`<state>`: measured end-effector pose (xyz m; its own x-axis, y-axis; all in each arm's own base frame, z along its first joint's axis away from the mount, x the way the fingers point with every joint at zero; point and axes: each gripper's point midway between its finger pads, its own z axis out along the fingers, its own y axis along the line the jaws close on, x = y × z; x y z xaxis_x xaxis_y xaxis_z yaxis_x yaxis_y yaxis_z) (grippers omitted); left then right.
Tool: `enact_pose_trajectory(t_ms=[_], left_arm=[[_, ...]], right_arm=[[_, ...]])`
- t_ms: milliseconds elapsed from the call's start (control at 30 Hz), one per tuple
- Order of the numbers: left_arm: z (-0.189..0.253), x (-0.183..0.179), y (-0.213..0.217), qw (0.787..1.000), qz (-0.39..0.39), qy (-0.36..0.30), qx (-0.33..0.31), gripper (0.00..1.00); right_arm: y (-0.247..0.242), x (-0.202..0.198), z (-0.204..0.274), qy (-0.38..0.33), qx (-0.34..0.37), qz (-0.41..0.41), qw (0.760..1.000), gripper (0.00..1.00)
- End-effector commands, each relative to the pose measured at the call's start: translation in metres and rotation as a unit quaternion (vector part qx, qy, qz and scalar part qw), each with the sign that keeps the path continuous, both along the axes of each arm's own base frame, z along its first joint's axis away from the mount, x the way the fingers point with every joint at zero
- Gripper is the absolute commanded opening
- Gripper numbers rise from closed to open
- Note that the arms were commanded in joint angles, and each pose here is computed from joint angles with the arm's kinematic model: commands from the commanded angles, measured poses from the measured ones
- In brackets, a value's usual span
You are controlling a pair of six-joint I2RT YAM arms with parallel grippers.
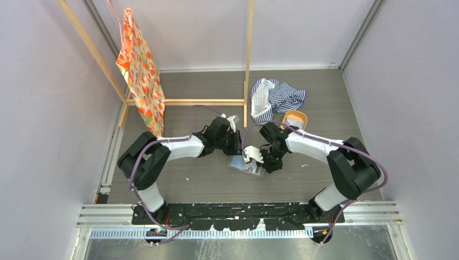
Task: Put the credit cards into the card holder
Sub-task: Insert the credit card into the card holder.
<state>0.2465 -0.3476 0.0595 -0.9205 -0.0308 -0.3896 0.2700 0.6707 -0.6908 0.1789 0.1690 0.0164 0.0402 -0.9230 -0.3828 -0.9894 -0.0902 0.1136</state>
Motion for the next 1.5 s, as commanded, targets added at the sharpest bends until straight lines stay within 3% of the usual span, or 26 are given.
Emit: enact_pose_trajectory(t_ms=[0, 433, 1200, 1467], left_arm=[[-0.002, 0.007, -0.003, 1.000, -0.006, -0.013, 0.022, 0.15], [-0.024, -0.006, -0.013, 0.999, -0.030, 0.026, 0.033, 0.24], [0.002, -0.035, -0.080, 0.993, -0.078, 0.053, -0.067, 0.25], [0.007, -0.040, -0.088, 0.993, -0.079, 0.049, -0.075, 0.32]], right_arm=[[0.005, 0.022, 0.001, -0.033, -0.001, -0.029, 0.999, 0.01], [0.008, 0.023, -0.008, -0.034, -0.018, -0.030, 0.999, 0.01], [0.015, 0.023, -0.011, -0.037, -0.015, -0.034, 0.999, 0.01], [0.016, 0.024, -0.009, -0.039, -0.013, -0.034, 0.999, 0.01]])
